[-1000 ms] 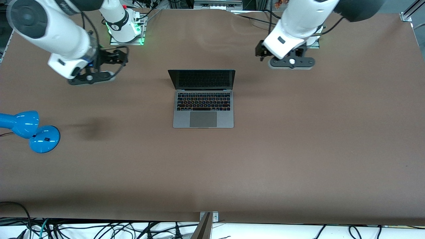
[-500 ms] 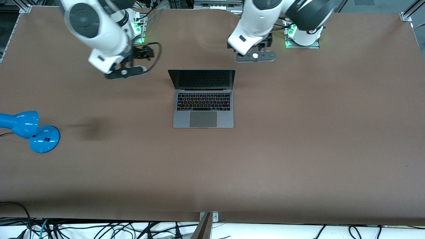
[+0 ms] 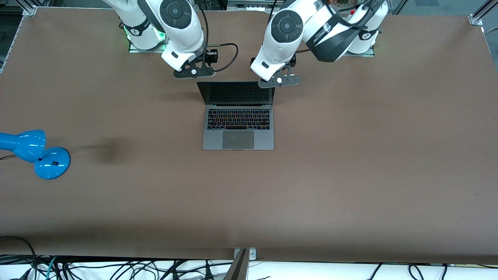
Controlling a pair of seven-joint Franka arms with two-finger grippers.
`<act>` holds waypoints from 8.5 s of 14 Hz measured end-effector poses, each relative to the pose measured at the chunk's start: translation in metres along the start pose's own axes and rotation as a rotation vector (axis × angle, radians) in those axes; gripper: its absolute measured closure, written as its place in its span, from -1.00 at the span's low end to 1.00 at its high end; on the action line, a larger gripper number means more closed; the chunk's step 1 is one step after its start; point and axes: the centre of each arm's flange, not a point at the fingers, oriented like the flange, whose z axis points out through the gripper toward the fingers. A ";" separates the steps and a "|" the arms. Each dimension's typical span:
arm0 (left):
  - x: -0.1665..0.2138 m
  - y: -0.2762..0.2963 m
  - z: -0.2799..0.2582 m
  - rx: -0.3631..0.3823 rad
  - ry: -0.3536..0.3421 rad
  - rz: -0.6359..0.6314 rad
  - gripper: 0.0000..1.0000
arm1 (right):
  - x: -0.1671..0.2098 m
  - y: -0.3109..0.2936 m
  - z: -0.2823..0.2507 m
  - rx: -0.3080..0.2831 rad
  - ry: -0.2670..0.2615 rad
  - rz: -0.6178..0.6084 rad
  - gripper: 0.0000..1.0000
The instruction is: Close laptop with both arms from behind
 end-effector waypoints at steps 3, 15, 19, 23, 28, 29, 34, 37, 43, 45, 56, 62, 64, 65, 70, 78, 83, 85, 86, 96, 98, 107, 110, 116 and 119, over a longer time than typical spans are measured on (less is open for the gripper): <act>-0.001 -0.001 0.010 0.001 -0.014 -0.006 -0.08 | 0.000 -0.008 0.013 -0.005 -0.031 -0.019 0.62; 0.012 0.000 0.062 -0.071 -0.080 -0.056 0.98 | 0.019 -0.006 0.038 -0.035 -0.063 -0.055 0.98; 0.029 0.004 0.071 -0.120 -0.076 -0.072 0.98 | 0.044 -0.008 0.038 -0.032 -0.049 -0.064 0.98; 0.041 0.005 0.068 -0.130 -0.054 -0.069 0.98 | 0.077 -0.007 0.030 -0.026 -0.024 -0.065 0.98; 0.072 0.006 0.075 -0.135 -0.046 -0.074 0.98 | 0.115 -0.002 0.039 -0.025 -0.010 -0.058 0.98; 0.079 0.007 0.076 -0.139 -0.044 -0.073 0.98 | 0.124 -0.001 0.043 -0.024 -0.007 -0.058 0.98; 0.119 0.008 0.079 -0.154 -0.031 -0.084 0.98 | 0.167 0.005 0.056 -0.037 0.013 -0.055 0.98; 0.132 0.010 0.088 -0.154 -0.039 -0.086 0.98 | 0.191 0.010 0.073 -0.035 0.030 -0.051 0.98; 0.155 0.003 0.110 -0.136 0.004 -0.083 0.98 | 0.226 0.022 0.115 -0.042 0.059 -0.045 0.98; 0.164 0.002 0.126 -0.131 0.017 -0.077 0.98 | 0.234 0.027 0.122 -0.052 0.069 -0.044 0.98; 0.198 -0.002 0.172 -0.137 0.050 -0.073 0.98 | 0.257 0.028 0.167 -0.047 0.109 -0.064 0.98; 0.202 0.000 0.168 -0.143 0.073 -0.062 0.38 | 0.273 0.034 0.132 -0.024 0.164 -0.039 0.45; 0.206 -0.002 0.164 -0.146 0.082 -0.067 0.00 | 0.273 0.046 0.101 -0.037 0.174 -0.017 0.05; 0.208 -0.002 0.161 -0.151 0.086 -0.070 -0.22 | 0.271 0.059 0.085 -0.049 0.167 0.003 -0.18; 0.199 -0.013 0.094 -0.081 0.101 -0.077 -1.00 | 0.261 0.123 0.023 -0.038 0.124 0.121 -1.00; 0.152 -0.126 -0.102 0.032 0.155 0.105 -1.00 | 0.241 0.249 -0.049 -0.061 0.107 0.186 -1.00; 0.125 -0.212 -0.182 0.049 0.191 0.111 -1.00 | 0.208 0.350 -0.100 -0.011 0.157 0.124 -1.00; 0.117 -0.255 -0.206 0.049 0.211 0.107 -1.00 | 0.184 0.378 -0.122 -0.019 0.192 0.128 -1.00; 0.115 -0.278 -0.213 0.049 0.215 0.112 -1.00 | 0.169 0.385 -0.136 -0.021 0.215 0.135 -1.00; 0.077 -0.397 -0.202 0.028 0.221 0.146 -1.00 | 0.060 0.396 -0.211 -0.021 0.243 0.168 -1.00; 0.070 -0.398 -0.213 0.043 0.248 0.154 -1.00 | 0.064 0.394 -0.204 -0.020 0.229 0.164 -1.00; 0.074 -0.405 -0.237 0.064 0.291 0.158 -1.00 | 0.066 0.389 -0.202 0.024 0.226 0.243 -1.00; 0.081 -0.397 -0.239 0.070 0.291 0.174 -1.00 | 0.068 0.388 -0.200 0.025 0.223 0.242 -1.00; 0.092 -0.398 -0.242 0.070 0.281 0.169 -1.00 | 0.070 0.387 -0.201 0.029 0.232 0.242 -1.00; 0.090 -0.402 -0.240 0.071 0.257 0.163 -1.00 | 0.070 0.386 -0.201 0.041 0.233 0.240 -1.00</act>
